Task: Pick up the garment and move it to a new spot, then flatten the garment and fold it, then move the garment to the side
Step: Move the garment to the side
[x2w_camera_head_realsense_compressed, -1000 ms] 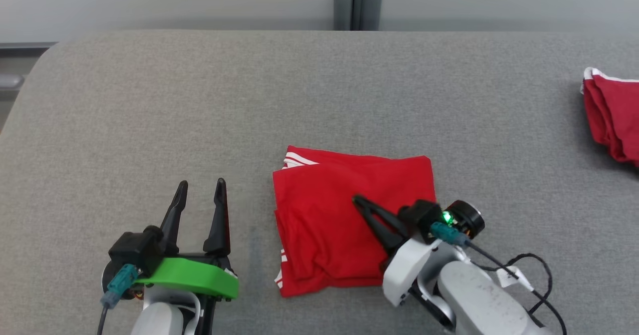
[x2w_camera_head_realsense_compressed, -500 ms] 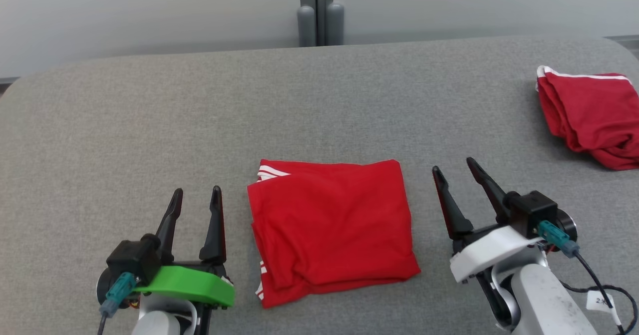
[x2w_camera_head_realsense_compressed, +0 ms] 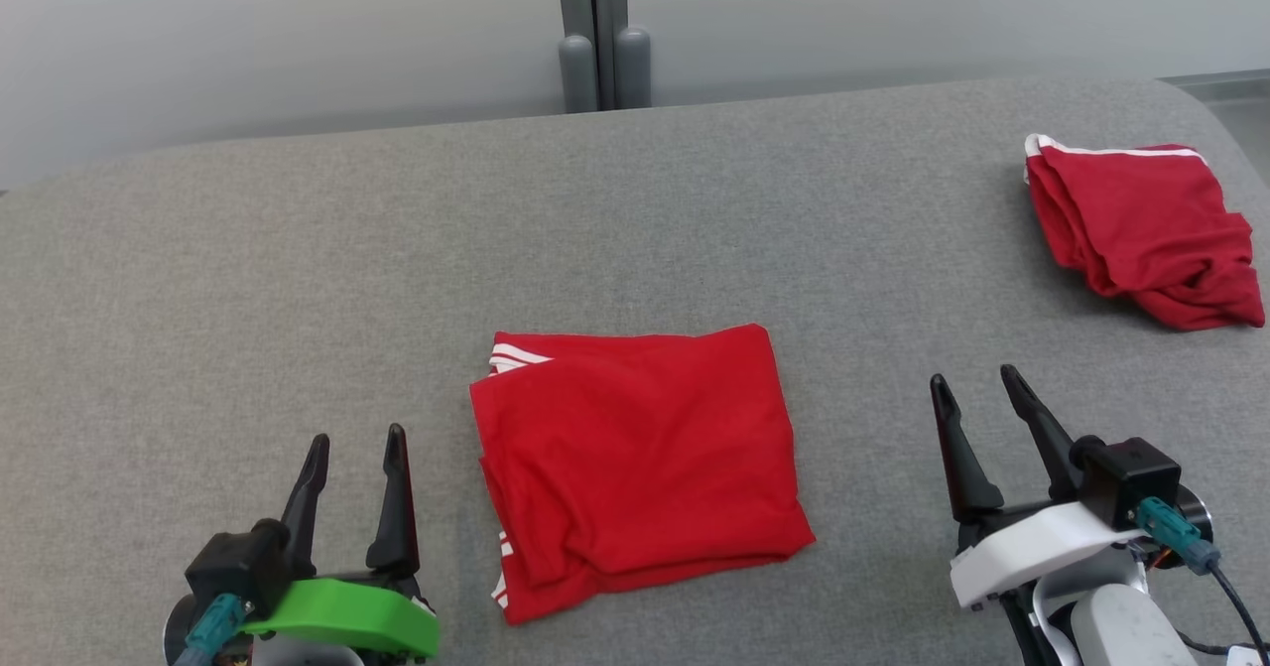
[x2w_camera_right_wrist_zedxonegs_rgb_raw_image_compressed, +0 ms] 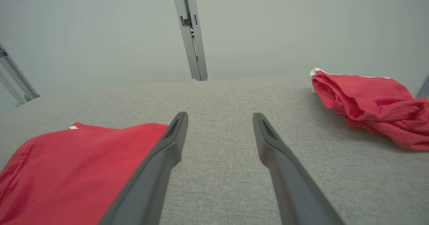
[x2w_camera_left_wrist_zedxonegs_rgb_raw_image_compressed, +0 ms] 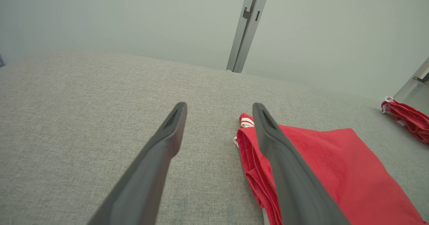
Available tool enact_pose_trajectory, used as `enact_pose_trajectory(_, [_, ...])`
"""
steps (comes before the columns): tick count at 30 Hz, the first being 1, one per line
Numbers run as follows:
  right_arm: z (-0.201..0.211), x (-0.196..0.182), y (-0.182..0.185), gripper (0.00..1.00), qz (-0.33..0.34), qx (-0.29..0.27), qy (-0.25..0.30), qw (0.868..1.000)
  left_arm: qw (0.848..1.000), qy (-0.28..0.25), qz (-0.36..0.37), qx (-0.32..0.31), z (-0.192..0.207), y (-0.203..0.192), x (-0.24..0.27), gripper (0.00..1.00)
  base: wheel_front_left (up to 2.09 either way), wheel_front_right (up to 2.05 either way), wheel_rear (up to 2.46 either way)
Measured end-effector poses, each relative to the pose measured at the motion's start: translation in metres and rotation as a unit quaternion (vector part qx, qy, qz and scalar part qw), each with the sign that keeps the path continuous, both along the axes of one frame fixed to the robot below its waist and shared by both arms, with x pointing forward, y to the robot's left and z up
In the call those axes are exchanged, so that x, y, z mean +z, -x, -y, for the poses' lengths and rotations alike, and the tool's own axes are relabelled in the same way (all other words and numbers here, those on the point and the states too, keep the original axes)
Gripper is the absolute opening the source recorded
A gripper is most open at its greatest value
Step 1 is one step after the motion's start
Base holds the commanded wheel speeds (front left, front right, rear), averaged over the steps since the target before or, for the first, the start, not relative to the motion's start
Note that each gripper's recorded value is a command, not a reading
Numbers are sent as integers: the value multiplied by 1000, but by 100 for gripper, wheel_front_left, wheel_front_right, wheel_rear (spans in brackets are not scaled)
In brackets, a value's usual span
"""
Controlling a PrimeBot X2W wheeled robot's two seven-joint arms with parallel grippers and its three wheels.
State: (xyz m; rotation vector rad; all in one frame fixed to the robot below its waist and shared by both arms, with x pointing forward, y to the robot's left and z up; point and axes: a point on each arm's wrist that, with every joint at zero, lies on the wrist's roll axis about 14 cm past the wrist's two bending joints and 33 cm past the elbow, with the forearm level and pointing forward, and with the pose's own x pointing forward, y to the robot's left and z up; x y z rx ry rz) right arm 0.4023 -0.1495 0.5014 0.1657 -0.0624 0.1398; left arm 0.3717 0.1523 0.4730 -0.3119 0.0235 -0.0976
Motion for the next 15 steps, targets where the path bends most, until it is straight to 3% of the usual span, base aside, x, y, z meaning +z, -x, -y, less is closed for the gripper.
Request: enact_pose_trajectory(15, [3, -9, 6, 100, -14, -3, 8, 1000, 1000, -3, -8, 1, -1, 4, -5, 100, 0, 0, 0])
